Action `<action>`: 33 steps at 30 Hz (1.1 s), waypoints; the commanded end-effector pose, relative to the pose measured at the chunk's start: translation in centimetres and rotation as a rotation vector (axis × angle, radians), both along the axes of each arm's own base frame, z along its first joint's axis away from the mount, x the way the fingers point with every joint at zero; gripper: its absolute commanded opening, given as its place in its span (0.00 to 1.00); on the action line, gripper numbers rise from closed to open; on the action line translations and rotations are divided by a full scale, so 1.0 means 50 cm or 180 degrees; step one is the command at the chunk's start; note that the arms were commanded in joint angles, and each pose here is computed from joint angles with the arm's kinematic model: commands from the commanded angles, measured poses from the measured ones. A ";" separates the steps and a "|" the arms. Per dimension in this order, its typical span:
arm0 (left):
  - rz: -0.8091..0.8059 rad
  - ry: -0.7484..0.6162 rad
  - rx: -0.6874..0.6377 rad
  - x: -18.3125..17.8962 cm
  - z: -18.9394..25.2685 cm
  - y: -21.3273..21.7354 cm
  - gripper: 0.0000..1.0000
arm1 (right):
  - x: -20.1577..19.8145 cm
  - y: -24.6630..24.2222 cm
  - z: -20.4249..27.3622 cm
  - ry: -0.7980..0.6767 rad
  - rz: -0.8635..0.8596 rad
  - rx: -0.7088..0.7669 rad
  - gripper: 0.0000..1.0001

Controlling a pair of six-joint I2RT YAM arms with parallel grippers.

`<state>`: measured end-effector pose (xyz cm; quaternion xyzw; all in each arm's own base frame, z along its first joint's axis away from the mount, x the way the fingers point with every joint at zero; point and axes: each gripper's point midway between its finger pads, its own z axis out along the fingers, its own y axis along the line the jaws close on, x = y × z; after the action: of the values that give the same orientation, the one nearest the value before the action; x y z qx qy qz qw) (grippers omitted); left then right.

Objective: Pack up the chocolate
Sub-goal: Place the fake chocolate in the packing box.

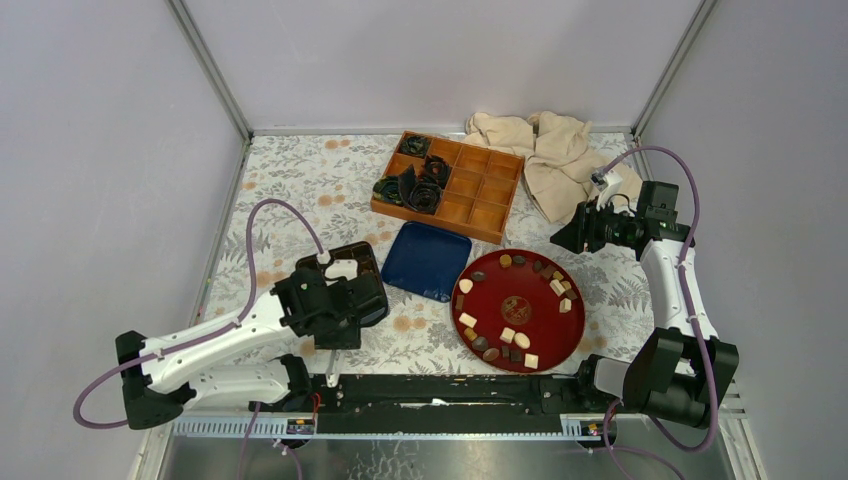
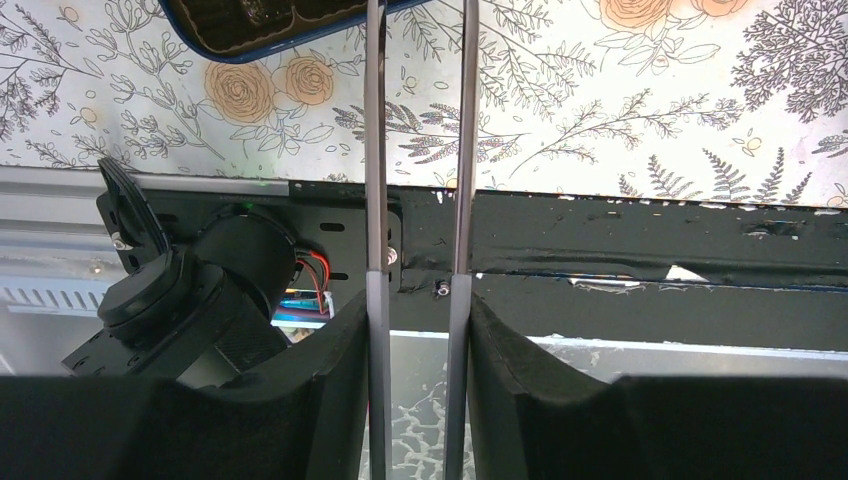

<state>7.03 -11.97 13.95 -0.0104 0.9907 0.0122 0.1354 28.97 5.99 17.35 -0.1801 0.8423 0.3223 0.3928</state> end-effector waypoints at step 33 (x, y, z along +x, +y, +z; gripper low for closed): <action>-0.0281 -0.0529 -0.0964 0.054 0.127 -0.105 0.43 | -0.003 0.001 0.002 -0.0002 0.0041 0.0039 0.49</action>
<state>8.44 -14.37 18.12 -0.0016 0.9802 -0.0739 0.1838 28.98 5.98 17.29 -0.1795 0.8427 0.3228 0.3918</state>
